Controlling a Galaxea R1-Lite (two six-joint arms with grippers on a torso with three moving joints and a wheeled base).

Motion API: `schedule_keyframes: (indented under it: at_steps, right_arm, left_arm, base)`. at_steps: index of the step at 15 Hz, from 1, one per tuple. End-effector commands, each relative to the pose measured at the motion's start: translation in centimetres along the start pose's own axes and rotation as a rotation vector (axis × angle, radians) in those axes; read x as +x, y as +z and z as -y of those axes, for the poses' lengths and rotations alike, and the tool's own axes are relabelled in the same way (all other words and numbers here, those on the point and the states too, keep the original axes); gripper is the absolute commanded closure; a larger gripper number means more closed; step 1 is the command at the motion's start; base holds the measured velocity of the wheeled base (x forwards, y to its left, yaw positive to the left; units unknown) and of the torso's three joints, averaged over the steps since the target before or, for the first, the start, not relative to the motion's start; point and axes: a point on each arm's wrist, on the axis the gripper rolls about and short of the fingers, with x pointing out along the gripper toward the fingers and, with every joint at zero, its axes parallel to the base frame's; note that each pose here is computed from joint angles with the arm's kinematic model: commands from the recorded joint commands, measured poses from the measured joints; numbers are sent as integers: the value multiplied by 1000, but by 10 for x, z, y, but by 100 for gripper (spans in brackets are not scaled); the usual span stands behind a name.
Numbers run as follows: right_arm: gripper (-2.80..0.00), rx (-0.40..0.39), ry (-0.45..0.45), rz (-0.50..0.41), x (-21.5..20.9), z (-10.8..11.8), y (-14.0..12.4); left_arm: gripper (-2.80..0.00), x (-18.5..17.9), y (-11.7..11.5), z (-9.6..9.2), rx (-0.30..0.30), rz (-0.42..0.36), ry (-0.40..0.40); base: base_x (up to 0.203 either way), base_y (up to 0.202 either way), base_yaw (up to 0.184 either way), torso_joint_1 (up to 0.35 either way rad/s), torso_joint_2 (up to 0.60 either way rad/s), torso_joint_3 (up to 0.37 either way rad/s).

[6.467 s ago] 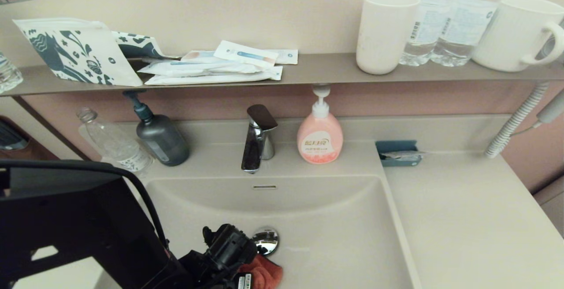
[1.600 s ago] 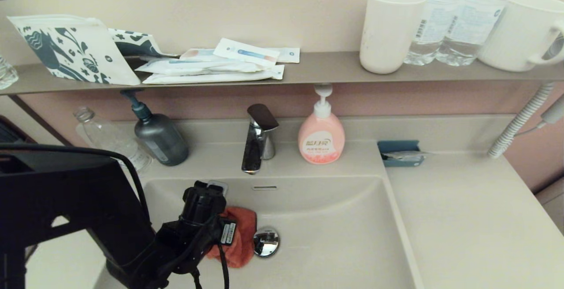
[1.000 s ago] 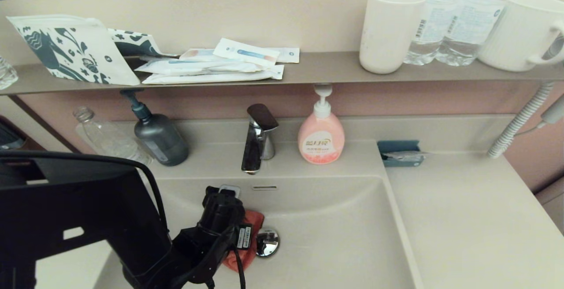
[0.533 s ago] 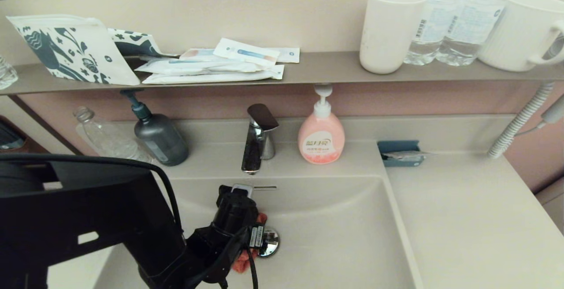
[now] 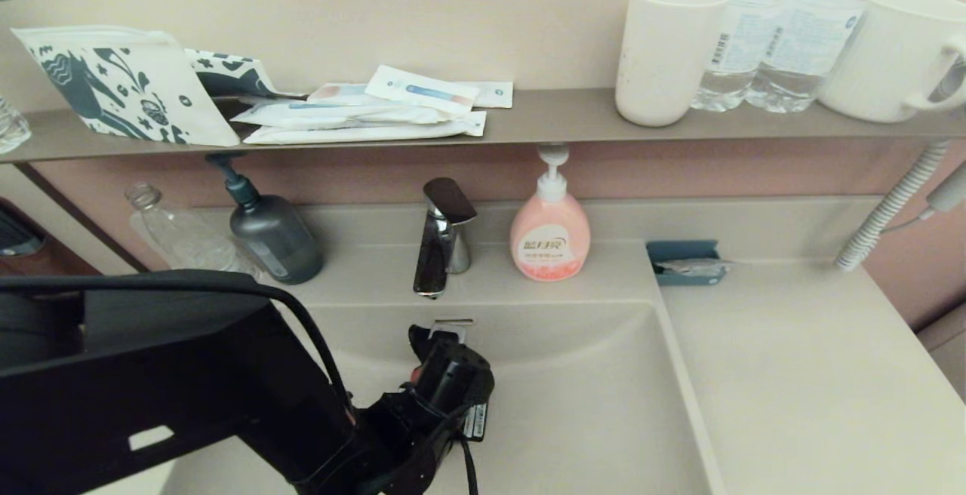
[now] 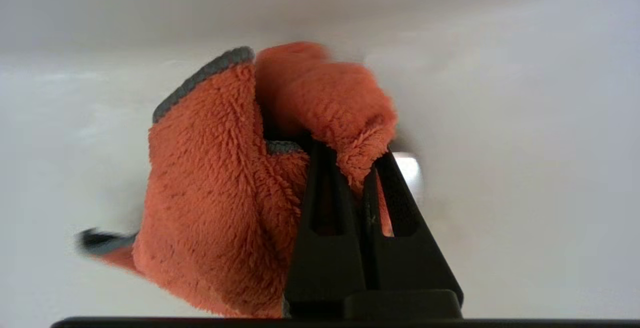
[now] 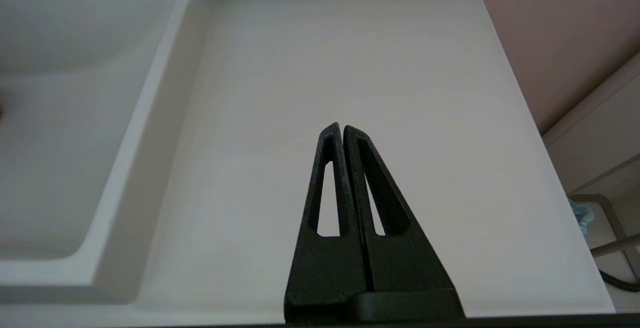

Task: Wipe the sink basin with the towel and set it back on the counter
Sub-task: Wipe the sink

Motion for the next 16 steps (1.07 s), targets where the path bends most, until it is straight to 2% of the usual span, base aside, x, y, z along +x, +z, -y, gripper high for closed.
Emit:
schedule_keyframes:
  at_steps: [1, 5, 11, 16]
  right_arm:
    - [0, -1, 1, -1, 0, 0, 0]
    - [0, -1, 1, -1, 0, 0, 0]
    - [0, -1, 1, -1, 0, 0, 0]
    - [0, -1, 1, -1, 0, 0, 0]
  left_arm:
    - [0, -6, 5, 10, -2, 30, -30]
    - [0, -12, 7, 32, 0, 67, -54]
    - [0, -22, 17, 57, -45, 21, -79]
    - [0, -24, 28, 71, -45, 45, -101]
  base:
    - [0, 0, 0, 0, 0, 0]
    - [0, 0, 0, 0, 0, 0]
    - [0, 0, 0, 0, 0, 0]
    - [0, 0, 0, 0, 0, 0]
